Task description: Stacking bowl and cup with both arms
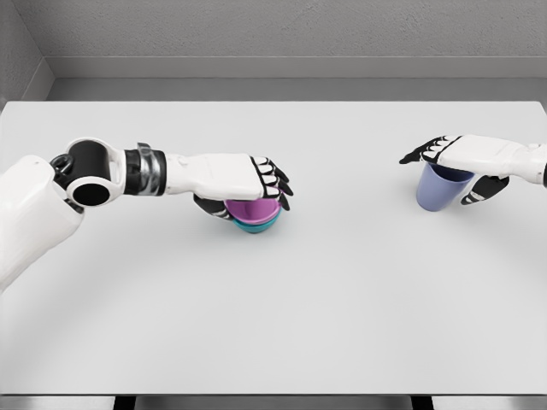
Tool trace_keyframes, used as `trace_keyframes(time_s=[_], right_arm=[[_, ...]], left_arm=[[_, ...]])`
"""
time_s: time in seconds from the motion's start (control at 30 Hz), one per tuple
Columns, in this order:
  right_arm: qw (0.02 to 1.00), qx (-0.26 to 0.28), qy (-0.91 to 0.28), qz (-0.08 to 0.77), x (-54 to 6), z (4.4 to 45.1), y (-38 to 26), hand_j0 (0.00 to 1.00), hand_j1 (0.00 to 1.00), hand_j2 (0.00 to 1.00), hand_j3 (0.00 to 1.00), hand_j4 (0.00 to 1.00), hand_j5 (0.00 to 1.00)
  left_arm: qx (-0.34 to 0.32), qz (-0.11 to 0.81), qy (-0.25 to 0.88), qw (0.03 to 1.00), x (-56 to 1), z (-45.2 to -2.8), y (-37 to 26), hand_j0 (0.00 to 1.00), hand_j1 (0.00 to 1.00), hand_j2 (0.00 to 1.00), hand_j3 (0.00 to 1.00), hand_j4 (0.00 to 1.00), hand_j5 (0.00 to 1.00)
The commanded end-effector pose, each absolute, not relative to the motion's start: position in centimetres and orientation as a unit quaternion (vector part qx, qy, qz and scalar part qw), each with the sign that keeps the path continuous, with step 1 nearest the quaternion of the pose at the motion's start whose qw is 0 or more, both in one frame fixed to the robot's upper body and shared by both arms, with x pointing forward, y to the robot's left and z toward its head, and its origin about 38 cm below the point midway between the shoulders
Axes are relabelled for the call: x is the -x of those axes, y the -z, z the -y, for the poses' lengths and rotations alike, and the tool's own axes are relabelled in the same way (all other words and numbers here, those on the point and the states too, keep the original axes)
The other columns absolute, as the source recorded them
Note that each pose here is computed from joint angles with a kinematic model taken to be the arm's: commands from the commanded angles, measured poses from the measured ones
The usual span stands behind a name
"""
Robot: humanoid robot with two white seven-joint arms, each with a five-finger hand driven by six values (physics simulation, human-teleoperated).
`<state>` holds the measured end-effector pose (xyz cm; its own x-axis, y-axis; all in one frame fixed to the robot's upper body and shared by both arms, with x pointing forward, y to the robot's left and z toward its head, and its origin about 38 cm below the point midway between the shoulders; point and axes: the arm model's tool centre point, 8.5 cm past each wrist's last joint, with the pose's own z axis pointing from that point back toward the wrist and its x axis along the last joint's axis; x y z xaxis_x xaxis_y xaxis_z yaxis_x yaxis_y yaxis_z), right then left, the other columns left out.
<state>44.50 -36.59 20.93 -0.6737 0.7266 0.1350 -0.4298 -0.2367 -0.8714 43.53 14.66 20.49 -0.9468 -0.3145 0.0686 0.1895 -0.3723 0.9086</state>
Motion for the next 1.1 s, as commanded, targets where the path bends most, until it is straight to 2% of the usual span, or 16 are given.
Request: trace_keyframes(time_s=[0.0, 0.07, 0.2, 0.8, 0.93, 1.07], right_arm=[[0.376, 0.151, -0.77, 0.493, -44.5, 36.6, -21.0, 1.0, 1.0, 1.0, 1.0, 1.0, 1.0], [0.376, 0.151, -0.77, 0.493, -44.5, 36.6, -21.0, 1.0, 1.0, 1.0, 1.0, 1.0, 1.0], [0.376, 0.149, -0.771, 0.491, -44.5, 36.5, -20.9, 1.0, 1.0, 1.0, 1.0, 1.0, 1.0], [0.378, 0.149, -0.77, 0.492, -44.7, 36.6, -20.8, 1.0, 1.0, 1.0, 1.0, 1.0, 1.0], [0.378, 0.149, -0.769, 0.493, -44.7, 36.5, -20.8, 1.0, 1.0, 1.0, 1.0, 1.0, 1.0], [0.379, 0.149, -0.769, 0.492, -44.7, 36.5, -20.7, 1.0, 1.0, 1.0, 1.0, 1.0, 1.0]], left_arm=[[-0.056, 0.539, 0.825, 0.159, -43.7, -14.8, -20.3, 0.86, 0.86, 0.86, 0.86, 0.86, 0.86], [-0.056, 0.538, 0.825, 0.164, -43.9, -14.9, -20.2, 0.94, 0.94, 0.94, 0.94, 0.94, 0.94], [-0.056, 0.54, 0.824, 0.165, -44.0, -15.0, -20.4, 1.0, 1.0, 1.0, 1.0, 1.0, 1.0], [-0.057, 0.555, 0.813, 0.168, -44.6, -15.5, -22.1, 1.0, 1.0, 1.0, 1.0, 1.0, 1.0], [-0.059, 0.571, 0.794, 0.2, -44.9, -19.3, -24.0, 1.0, 1.0, 1.0, 1.0, 1.0, 1.0], [-0.07, 0.575, 0.787, 0.209, -45.1, -20.7, -24.8, 1.0, 1.0, 1.0, 1.0, 1.0, 1.0]])
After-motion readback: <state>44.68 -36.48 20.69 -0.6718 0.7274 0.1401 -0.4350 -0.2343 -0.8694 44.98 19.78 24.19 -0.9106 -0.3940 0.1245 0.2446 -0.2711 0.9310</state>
